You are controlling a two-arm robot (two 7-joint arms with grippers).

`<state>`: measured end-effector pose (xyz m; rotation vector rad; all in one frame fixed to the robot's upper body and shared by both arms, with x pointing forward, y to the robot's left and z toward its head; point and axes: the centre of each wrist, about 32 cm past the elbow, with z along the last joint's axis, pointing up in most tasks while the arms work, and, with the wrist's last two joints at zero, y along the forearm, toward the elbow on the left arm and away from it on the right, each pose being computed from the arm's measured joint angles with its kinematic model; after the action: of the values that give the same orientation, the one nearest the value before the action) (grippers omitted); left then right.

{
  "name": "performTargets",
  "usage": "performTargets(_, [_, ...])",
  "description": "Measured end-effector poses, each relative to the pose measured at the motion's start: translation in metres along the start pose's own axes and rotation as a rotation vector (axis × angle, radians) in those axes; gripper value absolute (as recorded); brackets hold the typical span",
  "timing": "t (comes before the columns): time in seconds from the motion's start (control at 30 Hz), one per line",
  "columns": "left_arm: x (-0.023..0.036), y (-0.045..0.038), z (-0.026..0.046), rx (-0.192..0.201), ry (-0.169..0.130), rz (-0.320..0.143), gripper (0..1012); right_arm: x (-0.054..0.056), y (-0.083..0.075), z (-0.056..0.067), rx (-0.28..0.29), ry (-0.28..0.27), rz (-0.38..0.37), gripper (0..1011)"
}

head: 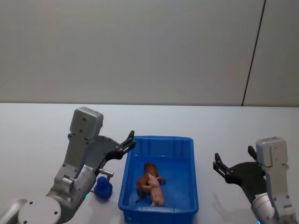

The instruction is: Pick up the two dolls from the table and place them into the box.

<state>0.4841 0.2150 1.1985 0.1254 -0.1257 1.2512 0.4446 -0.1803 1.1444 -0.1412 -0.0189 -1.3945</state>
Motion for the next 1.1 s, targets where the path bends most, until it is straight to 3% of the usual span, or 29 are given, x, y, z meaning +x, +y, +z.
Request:
performTargets(0.4, [0.0143,0.0067,-0.0161,0.131,0.014,0.036,1001,0.001,-0.001,0.000,0.000,0.000,-0.003,1001])
performTargets(0.53, [0.0215,0.0082,-0.0253,0.184,0.016,0.037,1001,0.001,-0.001,0.000,0.000,0.000,-0.004,1001])
performTargets(1.1, [0.0399,0.0034,-0.0445,0.306,0.018,0.000,1001,0.001,-0.001,0.000,-0.001,0.000,-0.005,1000])
